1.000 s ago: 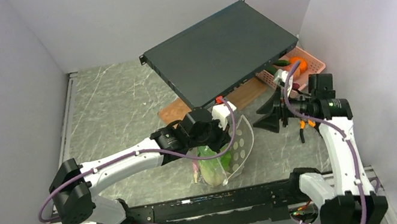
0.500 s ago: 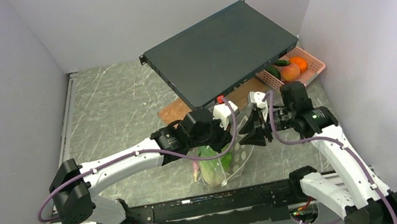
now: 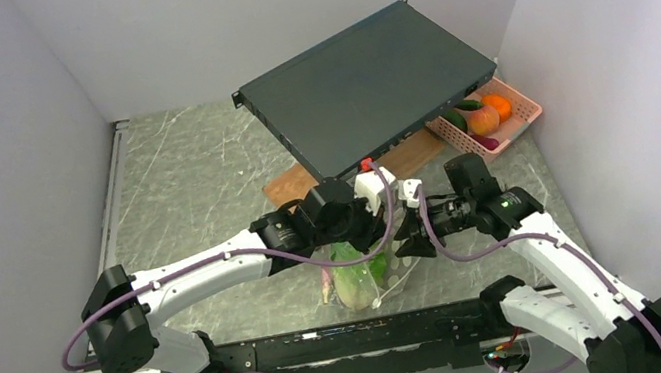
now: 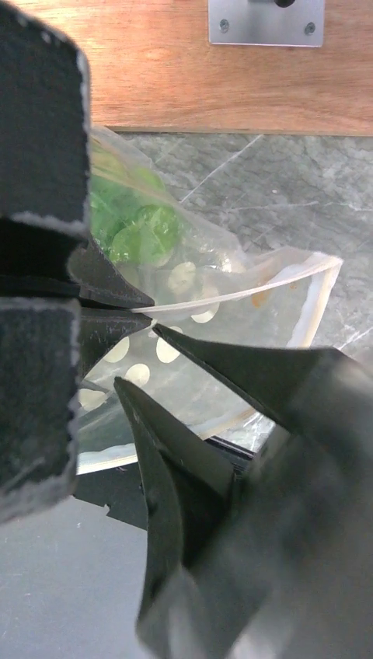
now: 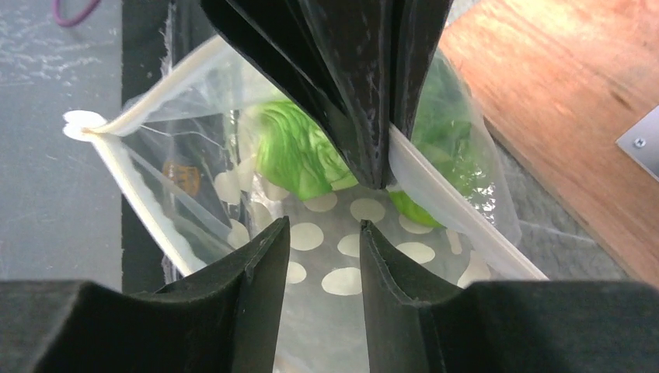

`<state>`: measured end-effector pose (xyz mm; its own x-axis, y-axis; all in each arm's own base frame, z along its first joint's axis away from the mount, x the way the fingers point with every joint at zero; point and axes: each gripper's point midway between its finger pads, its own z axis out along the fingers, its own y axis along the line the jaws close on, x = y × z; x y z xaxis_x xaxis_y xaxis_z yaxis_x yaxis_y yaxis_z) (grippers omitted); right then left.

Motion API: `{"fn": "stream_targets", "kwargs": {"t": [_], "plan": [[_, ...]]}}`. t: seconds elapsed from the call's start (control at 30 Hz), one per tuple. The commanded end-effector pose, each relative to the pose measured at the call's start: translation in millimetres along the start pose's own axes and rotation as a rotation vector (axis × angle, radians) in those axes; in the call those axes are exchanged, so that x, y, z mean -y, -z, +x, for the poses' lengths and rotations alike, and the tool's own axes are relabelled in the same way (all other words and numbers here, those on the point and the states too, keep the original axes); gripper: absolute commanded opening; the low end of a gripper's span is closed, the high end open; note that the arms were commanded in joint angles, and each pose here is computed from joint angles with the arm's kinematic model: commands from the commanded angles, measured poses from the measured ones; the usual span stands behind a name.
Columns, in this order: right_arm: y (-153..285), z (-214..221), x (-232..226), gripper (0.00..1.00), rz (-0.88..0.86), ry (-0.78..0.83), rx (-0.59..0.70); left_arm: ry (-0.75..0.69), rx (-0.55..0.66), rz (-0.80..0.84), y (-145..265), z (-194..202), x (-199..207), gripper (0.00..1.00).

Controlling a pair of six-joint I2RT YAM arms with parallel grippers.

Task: Open the zip-top bag and remove the fake food
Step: Pick up the fake vegetable from the zipper food storage bag.

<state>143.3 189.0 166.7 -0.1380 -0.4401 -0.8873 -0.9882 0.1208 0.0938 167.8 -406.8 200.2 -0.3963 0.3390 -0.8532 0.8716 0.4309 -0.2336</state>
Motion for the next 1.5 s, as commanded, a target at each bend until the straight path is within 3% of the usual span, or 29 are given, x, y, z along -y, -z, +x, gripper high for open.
{"fn": "stream_targets", "kwargs": {"t": [0.0, 0.2, 0.67, 0.83, 1.1, 1.47], "plan": [[-6.6, 1.0, 20.9, 0.42, 0.076, 0.023, 0.008, 0.004, 0.140, 0.033, 16.6, -50.8, 16.3, 0.00], [-12.8, 0.3, 25.1, 0.48, 0.089, -0.042, 0.046, 0.019, 0.151, 0.014, 23.9, -53.1, 14.0, 0.07], [-13.0, 8.1, 21.5, 0.49, 0.090, -0.113, 0.069, 0.063, 0.152, 0.092, 50.0, -53.2, 32.3, 0.51], [-13.4, 7.4, 21.7, 0.50, 0.091, -0.125, 0.082, 0.081, 0.106, 0.053, 58.8, -42.3, 27.0, 0.62], [-18.0, 7.0, 22.6, 0.52, 0.082, -0.170, 0.111, 0.175, 0.055, 0.036, 75.5, -17.6, 26.0, 0.68], [-23.3, 2.3, 21.9, 0.54, 0.049, -0.217, 0.146, 0.235, 0.038, 0.081, 65.2, -12.7, 35.7, 0.69]]}}
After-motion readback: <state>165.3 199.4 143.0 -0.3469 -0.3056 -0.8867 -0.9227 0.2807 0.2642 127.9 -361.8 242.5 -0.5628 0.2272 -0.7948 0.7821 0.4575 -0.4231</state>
